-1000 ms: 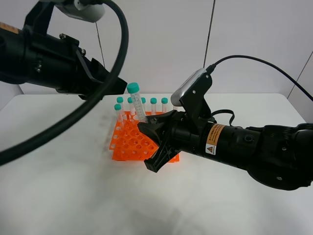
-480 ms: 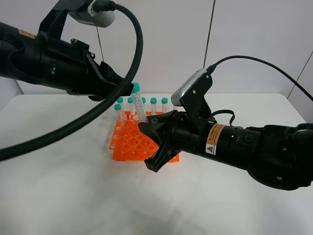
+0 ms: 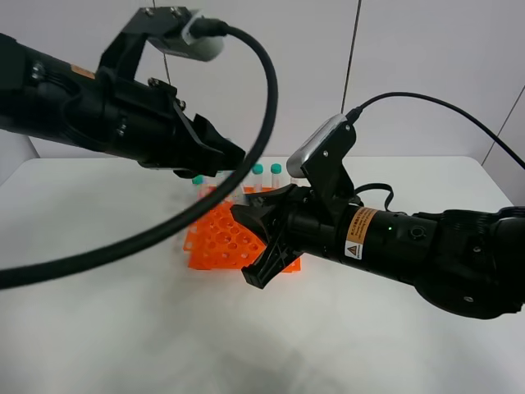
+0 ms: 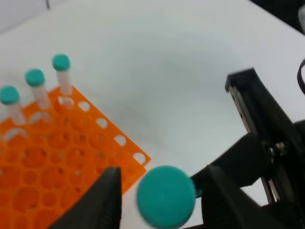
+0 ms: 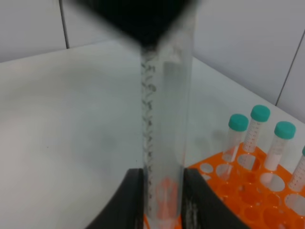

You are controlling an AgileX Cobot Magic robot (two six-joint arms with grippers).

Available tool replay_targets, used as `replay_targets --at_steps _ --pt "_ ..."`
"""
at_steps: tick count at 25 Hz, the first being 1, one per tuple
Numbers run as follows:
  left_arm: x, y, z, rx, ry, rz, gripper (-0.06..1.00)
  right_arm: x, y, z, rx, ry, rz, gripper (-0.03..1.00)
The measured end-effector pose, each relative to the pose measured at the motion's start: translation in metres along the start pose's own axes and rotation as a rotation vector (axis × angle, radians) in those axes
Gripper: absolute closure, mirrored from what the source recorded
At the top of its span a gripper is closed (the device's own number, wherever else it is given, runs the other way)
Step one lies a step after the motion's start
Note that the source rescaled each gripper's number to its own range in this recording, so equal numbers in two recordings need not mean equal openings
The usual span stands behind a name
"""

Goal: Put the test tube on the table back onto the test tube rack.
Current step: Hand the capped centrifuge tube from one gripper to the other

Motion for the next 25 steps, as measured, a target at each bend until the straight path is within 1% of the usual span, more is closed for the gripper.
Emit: replay_targets --at_steps 5,12,13,15,16,20,25 --pt "0.0036 0.0013 0.0035 0.001 -0.036 0.019 0.34 0.0 0.0 -0.0001 0.0 0.001 0.0 0.95" --pt "0.0036 0.0011 0.0032 0.001 -0.033 0.018 0.34 0.0 0.0 -0.0001 0.0 0.001 0.0 0.95" --pt "0.0036 0.0009 0.0028 0.001 -0.03 0.016 0.36 0.0 0.0 -0.0001 0.0 0.001 0.0 0.95" --pt "0.0036 0.0007 0.0025 0.001 -0.027 0.014 0.45 0.0 0.0 -0.0001 0.0 0.001 0.0 0.95" --pt "0.0036 0.0007 0.0024 0.001 -0.026 0.014 0.52 0.0 0.0 0.0 0.0 0.0 0.0 0.95" --pt "0.0037 0.0003 0.0022 0.0 -0.025 0.011 0.93 0.0 0.0 0.001 0.0 -0.009 0.0 0.95" --pt "0.0037 -0.0002 0.0023 0.013 -0.025 0.01 0.93 0.0 0.0 0.0011 0.0 -0.01 0.0 0.95"
Point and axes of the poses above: a point on each arm's last joint axis where the gripper is mounted, x pointing out along that axis toward the gripper, y along the wrist's bending axis when the last joint is at zero, z = x × y, the point moved 2 cm from there along x, pointing out along that axis toward the gripper, and after that the axes turned 7 degrees about -x, right-handed, at the moved point
